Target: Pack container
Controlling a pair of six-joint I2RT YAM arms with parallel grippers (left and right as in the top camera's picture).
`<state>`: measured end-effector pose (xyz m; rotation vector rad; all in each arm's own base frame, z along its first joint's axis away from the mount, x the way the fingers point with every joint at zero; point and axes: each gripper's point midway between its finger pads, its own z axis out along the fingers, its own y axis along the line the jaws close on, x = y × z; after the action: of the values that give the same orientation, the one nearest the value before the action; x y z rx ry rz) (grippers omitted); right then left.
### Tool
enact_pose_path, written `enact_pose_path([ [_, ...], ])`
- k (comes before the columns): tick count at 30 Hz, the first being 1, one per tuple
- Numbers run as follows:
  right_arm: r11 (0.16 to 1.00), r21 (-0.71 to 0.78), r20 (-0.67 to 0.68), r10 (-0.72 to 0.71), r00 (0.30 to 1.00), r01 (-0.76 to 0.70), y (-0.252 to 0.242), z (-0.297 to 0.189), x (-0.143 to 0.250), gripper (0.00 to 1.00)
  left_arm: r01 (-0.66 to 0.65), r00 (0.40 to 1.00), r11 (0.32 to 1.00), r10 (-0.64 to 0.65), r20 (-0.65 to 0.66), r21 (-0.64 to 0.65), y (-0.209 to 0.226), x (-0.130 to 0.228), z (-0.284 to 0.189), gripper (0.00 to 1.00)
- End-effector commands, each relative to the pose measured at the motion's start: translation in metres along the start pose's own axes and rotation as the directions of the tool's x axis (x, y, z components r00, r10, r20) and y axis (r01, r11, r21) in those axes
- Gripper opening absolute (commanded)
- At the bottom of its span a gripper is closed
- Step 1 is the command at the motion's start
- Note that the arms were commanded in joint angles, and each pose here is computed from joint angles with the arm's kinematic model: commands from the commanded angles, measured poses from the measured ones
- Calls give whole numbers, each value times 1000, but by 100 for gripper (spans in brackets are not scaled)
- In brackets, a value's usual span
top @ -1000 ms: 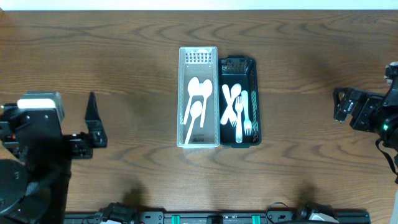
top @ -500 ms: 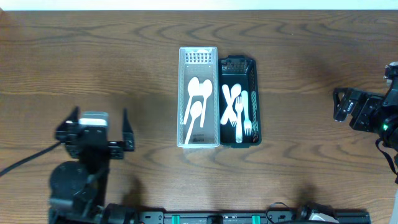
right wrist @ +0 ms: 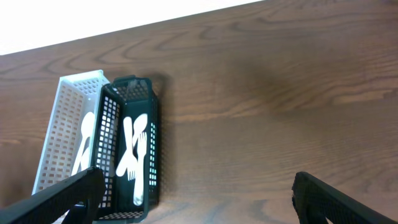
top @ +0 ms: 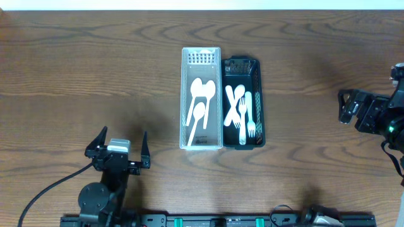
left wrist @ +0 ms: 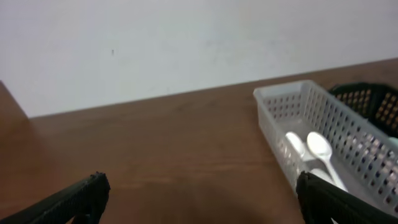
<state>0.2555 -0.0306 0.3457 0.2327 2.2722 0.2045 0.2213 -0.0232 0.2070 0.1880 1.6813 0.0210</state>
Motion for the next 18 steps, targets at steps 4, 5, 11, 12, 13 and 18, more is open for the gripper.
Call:
enact_pose_path([
  [4,1000,6,2,-6,1000,6,-1,-1,0,99,-10,1000,1000,10,-5,-11,3,2,-1,98],
  [5,1000,6,2,-6,1000,6,-1,-1,0,99,-10,1000,1000,10,-25,-11,3,7,-1,98],
  [11,1000,6,2,-6,1000,6,-1,-1,0,99,-32,991,999,29,-128,-20,5,32,-3,98],
  [12,1000,6,2,-6,1000,6,-1,-1,0,99,-35,991,999,32,-132,-25,6,33,-4,98],
  [13,1000,6,2,-6,1000,6,-1,-1,0,99,-34,990,999,30,-138,-30,8,35,-4,98],
  [18,1000,5,2,-6,1000,6,-1,-1,0,99,-30,983,998,21,-180,-51,12,48,-3,98],
])
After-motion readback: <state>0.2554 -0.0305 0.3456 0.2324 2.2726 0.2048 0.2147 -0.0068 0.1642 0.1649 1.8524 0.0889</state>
